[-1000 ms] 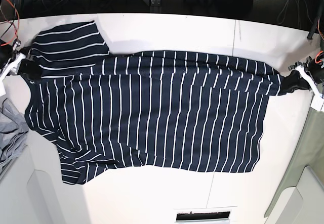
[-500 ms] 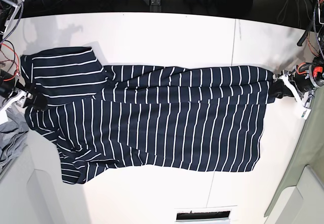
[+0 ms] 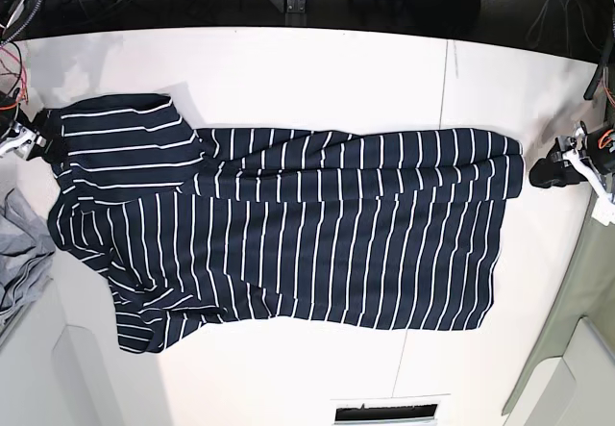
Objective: Layout the t-shirt on the table in an organized manner, then fold the t-shirt properly
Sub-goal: 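Lower the folded edge onto the shirt and release both grippers, then move both grippers to the shirt's folded edge and grasp it, then lift the folded edge with both grippers and fold it over again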
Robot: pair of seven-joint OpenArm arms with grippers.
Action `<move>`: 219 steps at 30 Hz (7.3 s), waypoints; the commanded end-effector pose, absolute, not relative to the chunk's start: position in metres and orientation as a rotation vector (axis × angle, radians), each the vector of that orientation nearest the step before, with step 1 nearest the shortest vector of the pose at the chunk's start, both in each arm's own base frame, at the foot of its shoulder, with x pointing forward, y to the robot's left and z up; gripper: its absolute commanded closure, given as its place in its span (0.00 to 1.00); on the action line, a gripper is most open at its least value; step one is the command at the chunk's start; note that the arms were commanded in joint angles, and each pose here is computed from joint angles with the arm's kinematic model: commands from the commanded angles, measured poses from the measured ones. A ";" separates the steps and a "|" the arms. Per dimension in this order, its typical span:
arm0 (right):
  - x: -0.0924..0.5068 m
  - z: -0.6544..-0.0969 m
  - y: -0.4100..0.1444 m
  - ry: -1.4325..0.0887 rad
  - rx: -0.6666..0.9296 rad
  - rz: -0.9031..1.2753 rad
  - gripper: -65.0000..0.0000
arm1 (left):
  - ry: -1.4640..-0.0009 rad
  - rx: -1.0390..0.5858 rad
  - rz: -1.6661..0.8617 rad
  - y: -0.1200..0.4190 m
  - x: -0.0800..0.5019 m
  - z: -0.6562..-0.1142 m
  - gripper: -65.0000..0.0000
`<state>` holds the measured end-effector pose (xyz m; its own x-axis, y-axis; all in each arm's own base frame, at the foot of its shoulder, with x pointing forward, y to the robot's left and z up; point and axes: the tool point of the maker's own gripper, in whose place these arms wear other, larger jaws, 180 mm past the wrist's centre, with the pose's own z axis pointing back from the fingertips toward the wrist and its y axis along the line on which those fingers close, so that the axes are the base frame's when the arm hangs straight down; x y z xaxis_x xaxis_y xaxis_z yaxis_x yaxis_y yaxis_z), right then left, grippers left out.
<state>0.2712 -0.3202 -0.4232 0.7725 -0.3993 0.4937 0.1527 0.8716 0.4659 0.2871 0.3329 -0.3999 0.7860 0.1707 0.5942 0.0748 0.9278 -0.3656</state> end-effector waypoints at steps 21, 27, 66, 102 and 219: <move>0.262 -0.410 -0.373 -0.679 0.254 -0.312 0.31 | -0.723 -0.390 0.083 0.327 0.284 -0.409 0.42; 0.258 -0.418 -0.370 -0.656 0.256 -0.317 0.31 | -0.727 -0.371 0.117 0.313 0.285 -0.426 0.42; 0.196 -0.441 -0.309 -0.535 0.505 -0.383 1.00 | -0.573 -0.215 -0.154 0.323 0.216 -0.406 1.00; 0.324 -0.330 -0.349 -0.895 0.293 -0.153 0.50 | -0.718 -0.260 -0.359 0.287 0.247 -0.346 0.58; 0.403 -0.436 -0.255 -0.705 0.368 -0.145 0.47 | -0.473 -0.416 -0.031 0.331 0.293 -0.410 1.00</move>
